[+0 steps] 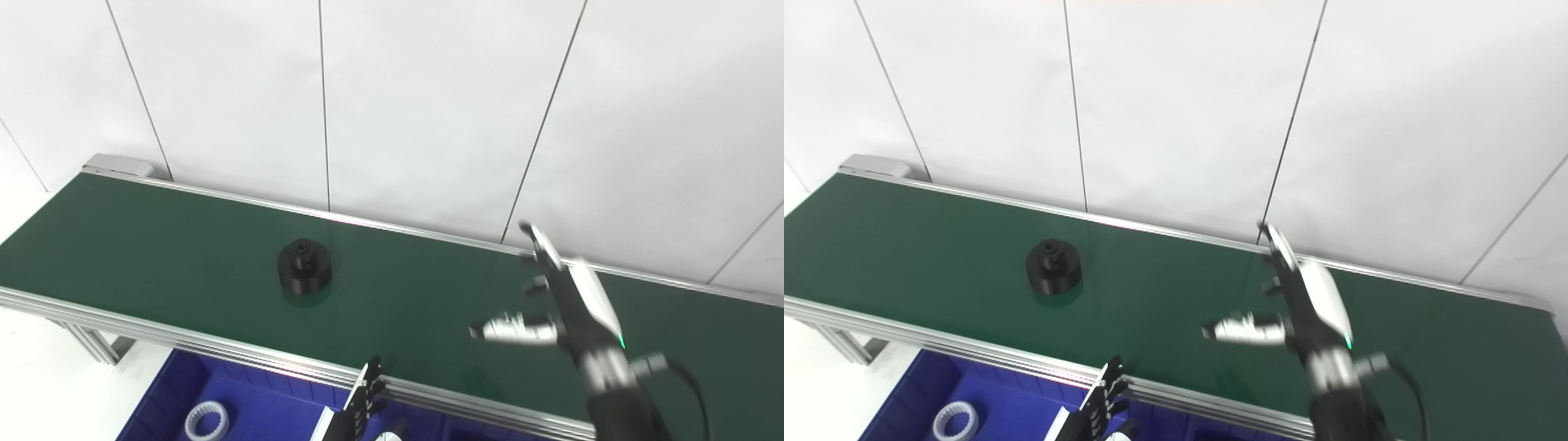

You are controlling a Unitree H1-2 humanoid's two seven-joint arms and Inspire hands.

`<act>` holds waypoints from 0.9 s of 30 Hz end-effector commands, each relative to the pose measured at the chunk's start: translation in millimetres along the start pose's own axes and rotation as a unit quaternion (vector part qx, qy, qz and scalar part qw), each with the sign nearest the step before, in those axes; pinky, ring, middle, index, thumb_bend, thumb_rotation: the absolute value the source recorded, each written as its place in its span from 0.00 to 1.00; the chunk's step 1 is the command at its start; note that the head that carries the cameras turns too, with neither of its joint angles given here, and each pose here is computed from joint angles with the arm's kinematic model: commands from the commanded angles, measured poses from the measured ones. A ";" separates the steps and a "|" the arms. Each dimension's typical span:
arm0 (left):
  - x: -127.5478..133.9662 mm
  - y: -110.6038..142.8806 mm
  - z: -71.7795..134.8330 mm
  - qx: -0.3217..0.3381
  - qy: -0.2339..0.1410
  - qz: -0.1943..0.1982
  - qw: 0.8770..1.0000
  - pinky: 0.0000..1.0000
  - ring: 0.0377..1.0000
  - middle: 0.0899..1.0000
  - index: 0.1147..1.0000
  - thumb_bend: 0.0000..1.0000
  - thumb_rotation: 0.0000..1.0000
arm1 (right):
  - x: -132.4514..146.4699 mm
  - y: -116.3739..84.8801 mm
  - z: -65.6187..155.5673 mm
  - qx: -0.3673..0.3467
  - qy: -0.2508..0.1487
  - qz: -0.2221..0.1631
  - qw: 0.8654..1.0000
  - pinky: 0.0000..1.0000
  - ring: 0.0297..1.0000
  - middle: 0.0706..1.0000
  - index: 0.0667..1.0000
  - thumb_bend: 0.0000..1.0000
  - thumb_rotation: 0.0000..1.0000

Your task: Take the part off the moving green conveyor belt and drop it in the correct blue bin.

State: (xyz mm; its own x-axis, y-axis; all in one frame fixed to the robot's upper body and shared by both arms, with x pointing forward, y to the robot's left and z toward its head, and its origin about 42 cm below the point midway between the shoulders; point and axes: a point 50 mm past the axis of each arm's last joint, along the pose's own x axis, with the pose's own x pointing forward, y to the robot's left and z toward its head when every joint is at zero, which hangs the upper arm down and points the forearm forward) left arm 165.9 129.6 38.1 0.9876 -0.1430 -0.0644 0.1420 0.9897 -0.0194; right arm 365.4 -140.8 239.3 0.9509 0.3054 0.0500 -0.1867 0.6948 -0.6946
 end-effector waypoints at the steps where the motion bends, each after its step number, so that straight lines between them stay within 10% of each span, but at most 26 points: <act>1: 8.9 -17.5 7.1 -0.011 -0.024 -0.006 1.000 0.89 0.96 1.00 1.00 0.60 0.66 | 27.2 -5.4 23.9 -0.010 -0.013 0.006 1.000 0.58 0.86 0.98 0.97 1.00 0.20; 14: 17.6 -43.5 5.9 -0.005 -0.027 -0.018 0.999 0.90 0.97 1.00 1.00 0.60 0.69 | 128.5 22.7 85.7 -0.100 -0.023 0.091 0.990 0.55 0.82 0.97 0.96 1.00 0.16; 27: 20.6 -66.9 14.2 -0.016 -0.029 -0.038 0.999 0.91 1.00 1.00 1.00 0.52 0.64 | 167.2 60.5 88.7 -0.210 -0.018 0.177 0.961 0.56 0.86 0.97 0.91 1.00 0.22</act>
State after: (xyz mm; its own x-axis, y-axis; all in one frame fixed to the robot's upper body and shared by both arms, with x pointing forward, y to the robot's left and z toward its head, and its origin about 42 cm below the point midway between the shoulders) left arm 172.1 122.7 33.0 0.9868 -0.1563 -0.0421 0.1584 0.9859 0.0541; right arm 486.0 -11.3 231.5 0.8445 0.4291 -0.3205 -0.4461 0.2325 -0.8643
